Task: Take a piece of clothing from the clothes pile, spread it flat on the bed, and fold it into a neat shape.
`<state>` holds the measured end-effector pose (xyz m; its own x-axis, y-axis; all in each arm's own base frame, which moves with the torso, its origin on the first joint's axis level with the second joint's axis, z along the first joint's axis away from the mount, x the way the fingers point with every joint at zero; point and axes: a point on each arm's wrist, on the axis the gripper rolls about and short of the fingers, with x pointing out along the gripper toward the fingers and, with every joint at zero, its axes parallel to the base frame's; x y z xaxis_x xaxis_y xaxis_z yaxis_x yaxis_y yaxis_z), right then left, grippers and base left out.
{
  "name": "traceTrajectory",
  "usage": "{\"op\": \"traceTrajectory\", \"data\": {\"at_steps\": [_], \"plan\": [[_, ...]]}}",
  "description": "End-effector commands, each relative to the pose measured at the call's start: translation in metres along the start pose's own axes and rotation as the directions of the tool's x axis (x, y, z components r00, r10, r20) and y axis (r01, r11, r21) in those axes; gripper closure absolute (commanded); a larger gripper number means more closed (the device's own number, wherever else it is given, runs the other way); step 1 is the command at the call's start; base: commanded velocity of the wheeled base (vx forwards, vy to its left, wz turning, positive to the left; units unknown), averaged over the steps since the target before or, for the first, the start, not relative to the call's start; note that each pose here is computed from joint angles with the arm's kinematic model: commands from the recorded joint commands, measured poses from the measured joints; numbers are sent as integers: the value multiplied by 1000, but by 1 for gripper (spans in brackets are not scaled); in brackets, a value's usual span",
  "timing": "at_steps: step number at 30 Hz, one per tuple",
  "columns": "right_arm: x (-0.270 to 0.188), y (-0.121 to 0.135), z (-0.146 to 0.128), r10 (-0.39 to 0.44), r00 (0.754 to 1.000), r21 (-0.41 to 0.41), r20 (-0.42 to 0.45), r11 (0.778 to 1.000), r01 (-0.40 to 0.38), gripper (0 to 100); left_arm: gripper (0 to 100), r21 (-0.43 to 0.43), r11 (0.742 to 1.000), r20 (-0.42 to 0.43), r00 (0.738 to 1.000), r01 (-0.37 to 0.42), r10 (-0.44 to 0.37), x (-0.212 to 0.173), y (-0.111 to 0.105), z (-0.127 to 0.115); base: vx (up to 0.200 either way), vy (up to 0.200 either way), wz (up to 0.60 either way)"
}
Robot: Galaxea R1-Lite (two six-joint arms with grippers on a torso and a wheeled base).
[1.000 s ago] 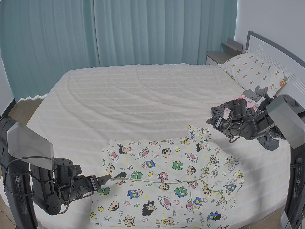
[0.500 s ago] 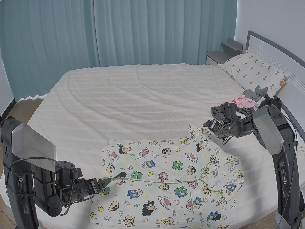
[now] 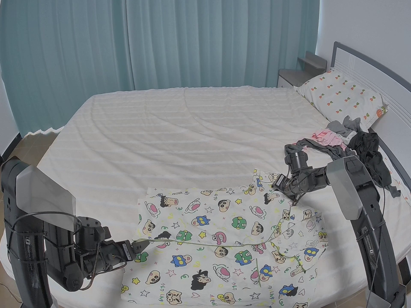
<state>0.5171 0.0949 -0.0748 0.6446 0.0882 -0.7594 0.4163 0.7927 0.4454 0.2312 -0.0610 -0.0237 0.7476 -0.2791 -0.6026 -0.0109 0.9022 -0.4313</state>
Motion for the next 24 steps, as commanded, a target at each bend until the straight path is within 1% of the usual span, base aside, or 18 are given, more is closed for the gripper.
{"op": "traceTrajectory", "data": {"at_steps": [1,4,8,10,12,14,16,17,19,22,24], "plan": [[10,-3,-12,-18,1000,36,-11,999,18,100,0,2,1000,9,1000,7,-7,0,-1,0,0,0,0],[3,4,-4,-3,999,75,38,997,0,100,0,5,1000,7,1000,10,-10,0,-2,0,0,0,0],[-16,18,13,33,996,78,81,996,-40,100,0,5,1000,7,1000,10,-10,0,-2,0,0,0,0],[-23,21,19,36,995,76,97,996,-43,100,0,5,1000,7,1000,10,-10,0,-2,0,0,0,0],[-29,23,24,39,993,66,114,997,-46,100,0,5,1000,8,1000,11,-11,0,-2,0,0,0,0],[-41,28,37,51,985,22,164,998,-56,100,0,5,1000,8,1000,11,-11,0,-2,0,0,0,0],[-45,30,43,62,978,-1,199,998,-63,100,0,5,1000,8,1000,11,-11,0,-2,0,0,0,0],[-49,34,49,85,966,-30,245,996,-80,100,0,5,1000,8,1000,11,-11,0,-2,0,0,0,0],[-53,39,56,122,944,-83,306,991,-101,100,0,6,1000,6,1000,11,-11,-1,-2,0,0,0,0],[-58,46,62,175,916,-139,361,981,-133,100,0,5,1000,4,1000,10,-10,-1,-2,-1,0,0,0],[-60,51,65,223,886,-188,406,969,-158,100,0,5,1000,4,1000,10,-10,-2,-2,-1,0,0,0]]}}
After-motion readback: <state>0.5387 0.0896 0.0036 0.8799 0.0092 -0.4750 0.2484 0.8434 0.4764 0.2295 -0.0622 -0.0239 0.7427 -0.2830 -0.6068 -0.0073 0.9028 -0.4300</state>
